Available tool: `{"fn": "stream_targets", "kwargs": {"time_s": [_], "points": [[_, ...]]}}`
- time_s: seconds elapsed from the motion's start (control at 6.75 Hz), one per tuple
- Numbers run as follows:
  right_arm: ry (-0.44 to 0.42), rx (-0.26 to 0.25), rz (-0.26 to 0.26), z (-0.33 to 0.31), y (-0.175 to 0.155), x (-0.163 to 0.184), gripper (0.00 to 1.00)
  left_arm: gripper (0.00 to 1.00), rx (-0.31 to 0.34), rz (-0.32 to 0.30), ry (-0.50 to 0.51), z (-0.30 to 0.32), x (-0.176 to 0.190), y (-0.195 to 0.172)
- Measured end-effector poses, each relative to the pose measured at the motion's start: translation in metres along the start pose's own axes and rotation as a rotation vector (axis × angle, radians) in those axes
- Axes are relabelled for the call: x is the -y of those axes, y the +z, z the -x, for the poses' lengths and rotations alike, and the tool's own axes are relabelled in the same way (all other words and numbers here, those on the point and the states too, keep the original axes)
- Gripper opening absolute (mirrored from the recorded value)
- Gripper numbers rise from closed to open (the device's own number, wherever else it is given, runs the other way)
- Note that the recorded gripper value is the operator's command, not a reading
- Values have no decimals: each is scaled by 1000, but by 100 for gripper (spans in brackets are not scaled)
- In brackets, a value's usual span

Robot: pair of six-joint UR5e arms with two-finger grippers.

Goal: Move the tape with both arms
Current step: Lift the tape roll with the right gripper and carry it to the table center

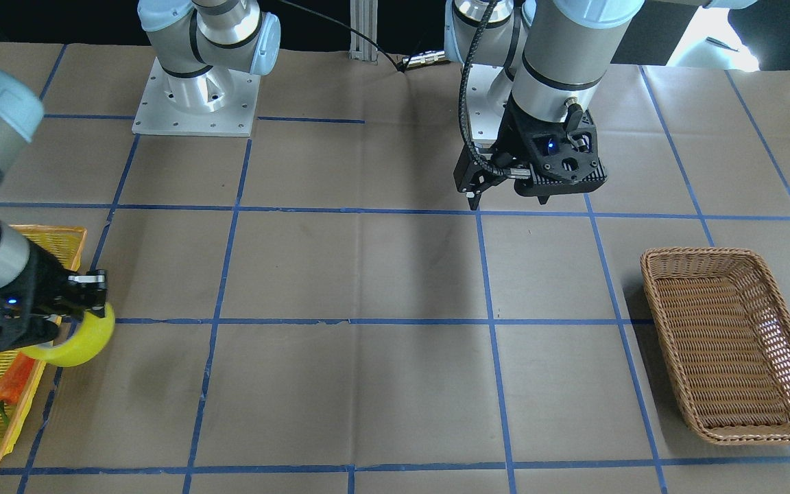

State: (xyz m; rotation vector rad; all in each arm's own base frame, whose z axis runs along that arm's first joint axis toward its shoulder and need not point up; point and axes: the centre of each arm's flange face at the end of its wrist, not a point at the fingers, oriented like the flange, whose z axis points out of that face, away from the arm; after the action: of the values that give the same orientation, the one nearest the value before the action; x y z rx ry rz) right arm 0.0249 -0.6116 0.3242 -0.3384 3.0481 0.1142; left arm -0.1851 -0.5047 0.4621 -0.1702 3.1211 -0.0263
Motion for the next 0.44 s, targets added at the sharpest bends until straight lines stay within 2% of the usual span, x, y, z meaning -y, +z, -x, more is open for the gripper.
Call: {"fn": "stream_targets", "kwargs": {"time_s": [0.44], "points": [[160, 99, 46, 196, 41, -4, 6, 100, 1, 1, 1, 0, 0, 1]]}}
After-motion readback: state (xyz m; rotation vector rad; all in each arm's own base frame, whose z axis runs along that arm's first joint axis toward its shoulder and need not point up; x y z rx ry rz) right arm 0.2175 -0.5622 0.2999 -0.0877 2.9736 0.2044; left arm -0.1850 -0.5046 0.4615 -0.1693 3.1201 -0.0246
